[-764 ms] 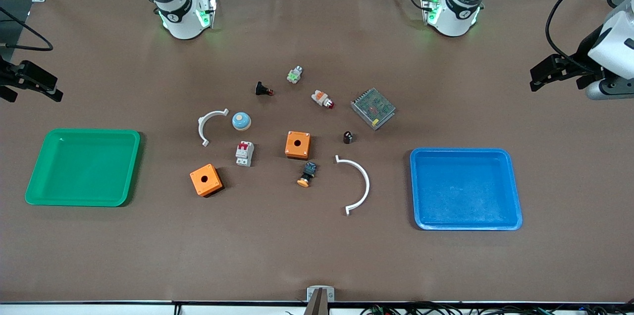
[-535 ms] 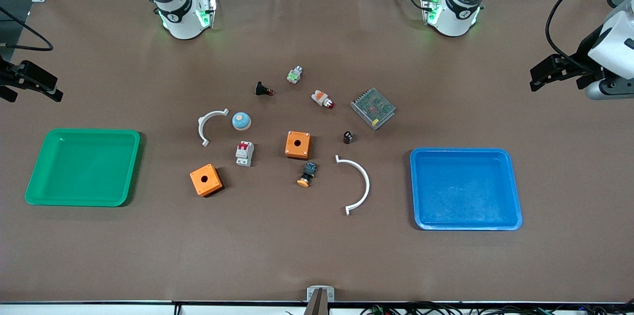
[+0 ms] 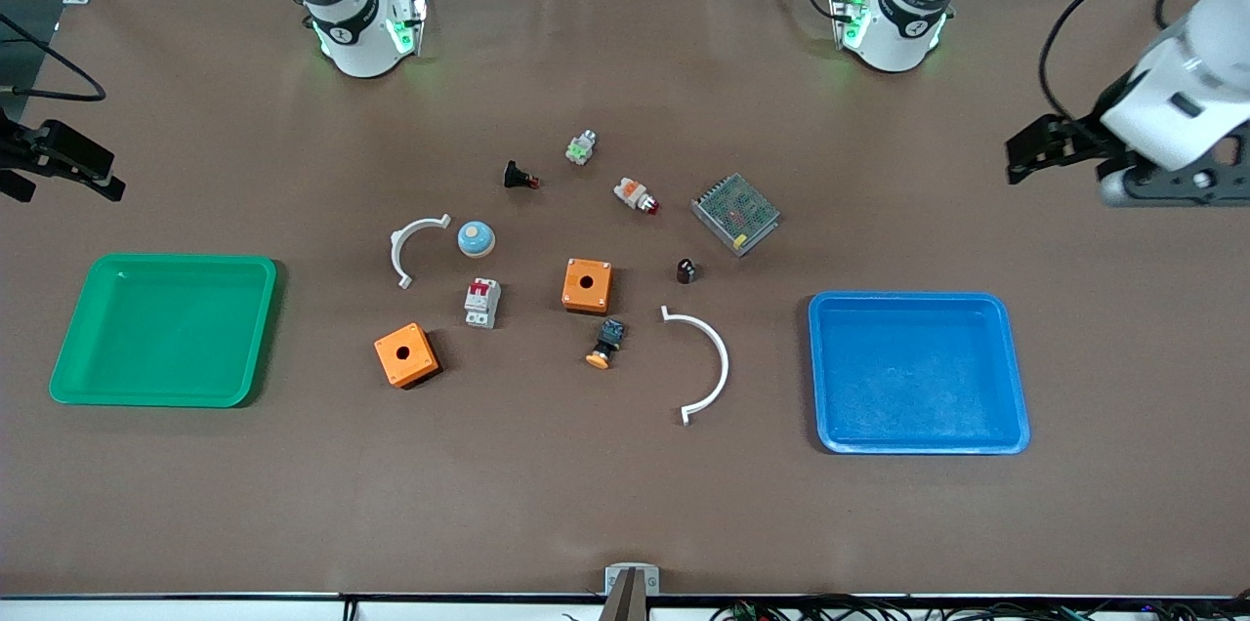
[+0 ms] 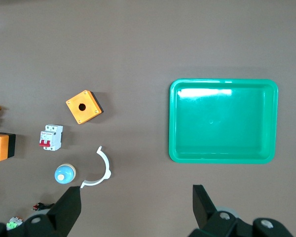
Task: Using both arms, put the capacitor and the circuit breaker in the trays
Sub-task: 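Reach the right gripper to the breaker while the left gripper reaches the capacitor, then grasp the circuit breaker with the right gripper while the left gripper grasps the capacitor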
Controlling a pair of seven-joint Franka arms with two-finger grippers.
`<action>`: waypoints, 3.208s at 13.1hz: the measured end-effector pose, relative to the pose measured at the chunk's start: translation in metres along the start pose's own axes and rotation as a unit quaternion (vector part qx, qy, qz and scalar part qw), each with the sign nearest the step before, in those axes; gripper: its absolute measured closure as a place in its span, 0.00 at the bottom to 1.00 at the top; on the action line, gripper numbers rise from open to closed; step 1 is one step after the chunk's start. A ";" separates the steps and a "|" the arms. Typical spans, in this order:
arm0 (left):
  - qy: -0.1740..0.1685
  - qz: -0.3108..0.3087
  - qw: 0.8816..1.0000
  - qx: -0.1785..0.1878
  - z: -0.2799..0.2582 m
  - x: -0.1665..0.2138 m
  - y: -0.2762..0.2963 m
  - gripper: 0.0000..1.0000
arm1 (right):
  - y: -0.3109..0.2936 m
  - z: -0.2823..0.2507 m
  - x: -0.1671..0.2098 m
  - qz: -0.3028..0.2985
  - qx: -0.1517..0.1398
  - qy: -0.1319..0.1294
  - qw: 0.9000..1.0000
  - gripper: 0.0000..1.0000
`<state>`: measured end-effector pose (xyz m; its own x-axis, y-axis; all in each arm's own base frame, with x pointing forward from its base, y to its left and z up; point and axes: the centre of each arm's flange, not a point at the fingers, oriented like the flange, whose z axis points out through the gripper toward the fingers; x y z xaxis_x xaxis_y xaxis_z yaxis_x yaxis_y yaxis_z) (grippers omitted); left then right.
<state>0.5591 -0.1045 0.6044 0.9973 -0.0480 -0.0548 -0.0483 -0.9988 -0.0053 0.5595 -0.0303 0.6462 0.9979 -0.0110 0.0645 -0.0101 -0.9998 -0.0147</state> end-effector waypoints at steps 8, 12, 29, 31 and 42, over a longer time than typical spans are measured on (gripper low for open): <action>0.001 -0.051 0.998 -0.045 0.142 0.028 0.148 0.00 | -0.119 0.057 0.018 -0.044 0.001 -0.043 0.998 0.00; -0.002 -0.117 0.992 -0.045 0.215 0.018 0.225 0.00 | -0.177 0.093 0.024 0.000 -0.004 -0.052 0.999 0.00; -0.021 -0.215 0.976 -0.028 0.406 -0.017 0.330 0.39 | -0.289 0.358 -0.001 0.046 0.010 -0.067 0.997 0.00; -0.022 -0.215 0.976 -0.027 0.409 -0.017 0.330 0.48 | -0.288 0.375 -0.001 0.047 0.012 -0.061 0.997 0.00; 0.027 -0.259 0.965 -0.042 0.327 0.034 0.277 0.65 | -0.287 0.435 -0.022 0.044 0.003 -0.070 0.997 0.07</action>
<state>0.5621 -0.3799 0.2748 0.8880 0.4597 -0.0137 0.4596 -0.8859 0.0626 0.5686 0.2633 0.2146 0.9923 -0.0965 -0.0772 -0.0984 -0.9949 -0.0204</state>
